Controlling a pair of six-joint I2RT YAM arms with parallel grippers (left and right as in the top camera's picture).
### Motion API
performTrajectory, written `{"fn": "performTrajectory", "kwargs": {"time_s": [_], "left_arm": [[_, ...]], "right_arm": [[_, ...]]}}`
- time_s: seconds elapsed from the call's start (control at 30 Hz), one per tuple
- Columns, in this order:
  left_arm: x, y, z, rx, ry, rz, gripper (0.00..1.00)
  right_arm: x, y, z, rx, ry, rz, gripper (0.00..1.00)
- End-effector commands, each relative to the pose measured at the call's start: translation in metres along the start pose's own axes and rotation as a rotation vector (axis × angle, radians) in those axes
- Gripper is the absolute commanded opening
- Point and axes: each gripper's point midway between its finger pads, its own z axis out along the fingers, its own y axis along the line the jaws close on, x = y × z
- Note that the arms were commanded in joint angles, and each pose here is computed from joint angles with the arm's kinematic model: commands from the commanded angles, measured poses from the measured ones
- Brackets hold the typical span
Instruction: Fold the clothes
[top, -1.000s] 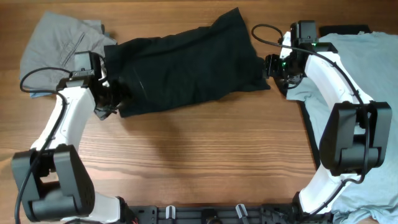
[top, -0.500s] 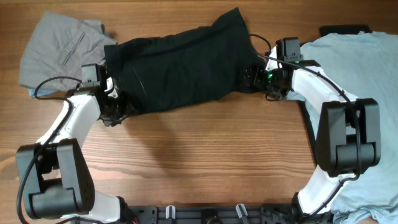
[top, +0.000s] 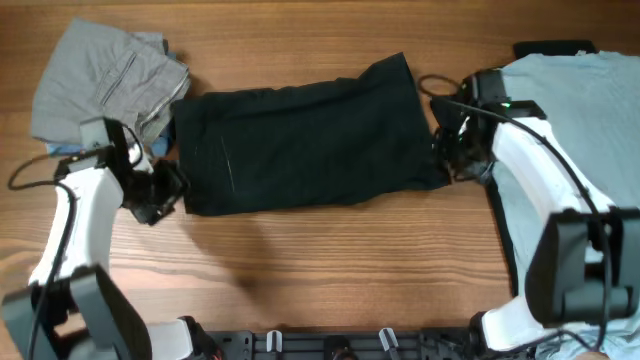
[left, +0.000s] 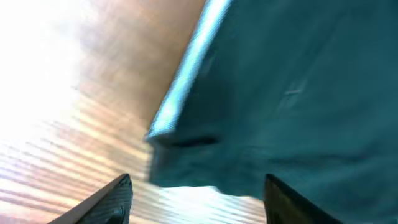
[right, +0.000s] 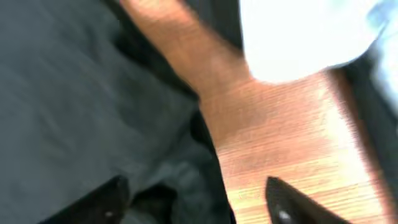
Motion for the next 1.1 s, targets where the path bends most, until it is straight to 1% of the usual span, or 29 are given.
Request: {"fn": "performTrajectory", "kwargs": {"time_s": [0.0, 0.03, 0.07, 0.1, 0.17, 0.23, 0.3, 0.37, 0.43, 0.5, 0.53, 0.6, 0.63, 0.67, 0.7, 0.73, 0.8, 0.87, 0.9, 0.97, 1.03, 1.07], "left_arm": [[-0.036, -0.046, -0.057, 0.134, -0.203, 0.147, 0.67], [-0.056, -0.059, -0.069, 0.171, -0.302, 0.186, 0.6], [-0.073, -0.068, -0.075, 0.192, -0.38, 0.239, 0.53], [-0.088, -0.077, -0.074, 0.207, -0.433, 0.294, 0.5], [-0.106, -0.087, -0.061, 0.22, -0.465, 0.338, 0.51], [-0.12, -0.096, -0.035, 0.232, -0.463, 0.368, 0.53], [-0.135, -0.101, 0.0, 0.227, -0.453, 0.387, 0.55], [-0.148, -0.096, 0.019, 0.211, -0.465, 0.382, 0.56], [-0.159, -0.088, 0.027, 0.161, -0.497, 0.369, 0.61], [-0.167, -0.084, 0.029, 0.133, -0.527, 0.363, 0.64], [-0.167, -0.083, 0.033, 0.132, -0.522, 0.362, 0.64], [-0.166, -0.08, 0.043, 0.131, -0.501, 0.358, 0.63], [-0.162, -0.085, 0.046, 0.167, -0.478, 0.367, 0.58], [-0.155, -0.094, 0.047, 0.226, -0.45, 0.383, 0.51], [-0.15, -0.101, 0.047, 0.269, -0.427, 0.393, 0.48], [-0.144, -0.104, 0.047, 0.297, -0.402, 0.398, 0.47], [-0.137, -0.101, 0.051, 0.292, -0.362, 0.39, 0.48], [-0.132, -0.101, 0.053, 0.299, -0.343, 0.388, 0.47], [-0.128, -0.105, 0.053, 0.319, -0.328, 0.394, 0.49], [-0.124, -0.108, 0.055, 0.319, -0.316, 0.403, 0.56], [-0.123, -0.11, 0.056, 0.319, -0.314, 0.406, 0.56], [-0.123, -0.11, 0.056, 0.319, -0.314, 0.406, 0.53]], "right_arm": [[-0.057, 0.013, -0.053, -0.094, -0.283, -0.114, 0.8], [-0.069, 0.026, -0.066, -0.158, -0.351, -0.16, 0.75], [-0.085, 0.052, -0.08, -0.278, -0.435, -0.215, 0.71], [-0.094, 0.067, -0.085, -0.353, -0.472, -0.238, 0.7], [-0.106, 0.083, -0.087, -0.431, -0.519, -0.262, 0.7], [-0.114, 0.093, -0.075, -0.474, -0.524, -0.276, 0.7], [-0.112, 0.094, -0.053, -0.473, -0.475, -0.272, 0.73], [-0.107, 0.09, -0.034, -0.456, -0.424, -0.262, 0.74], [-0.107, 0.09, -0.03, -0.454, -0.421, -0.264, 0.74], [-0.112, 0.092, -0.028, -0.451, -0.447, -0.299, 0.79], [-0.115, 0.093, -0.023, -0.447, -0.457, -0.315, 0.81], [-0.119, 0.095, -0.008, -0.455, -0.454, -0.317, 0.82], [-0.122, 0.097, 0.001, -0.46, -0.457, -0.32, 0.82], [-0.126, 0.1, 0.009, -0.474, -0.464, -0.324, 0.8], [-0.131, 0.102, 0.012, -0.479, -0.474, -0.327, 0.8], [-0.137, 0.105, 0.014, -0.486, -0.49, -0.329, 0.8], [-0.149, 0.115, 0.017, -0.539, -0.533, -0.319, 0.79], [-0.16, 0.124, 0.026, -0.586, -0.579, -0.287, 0.73], [-0.163, 0.132, 0.03, -0.627, -0.599, -0.297, 0.72], [-0.162, 0.145, 0.039, -0.664, -0.622, -0.325, 0.73], [-0.161, 0.154, 0.046, -0.672, -0.648, -0.348, 0.76], [-0.161, 0.157, 0.049, -0.678, -0.66, -0.353, 0.77]]}}
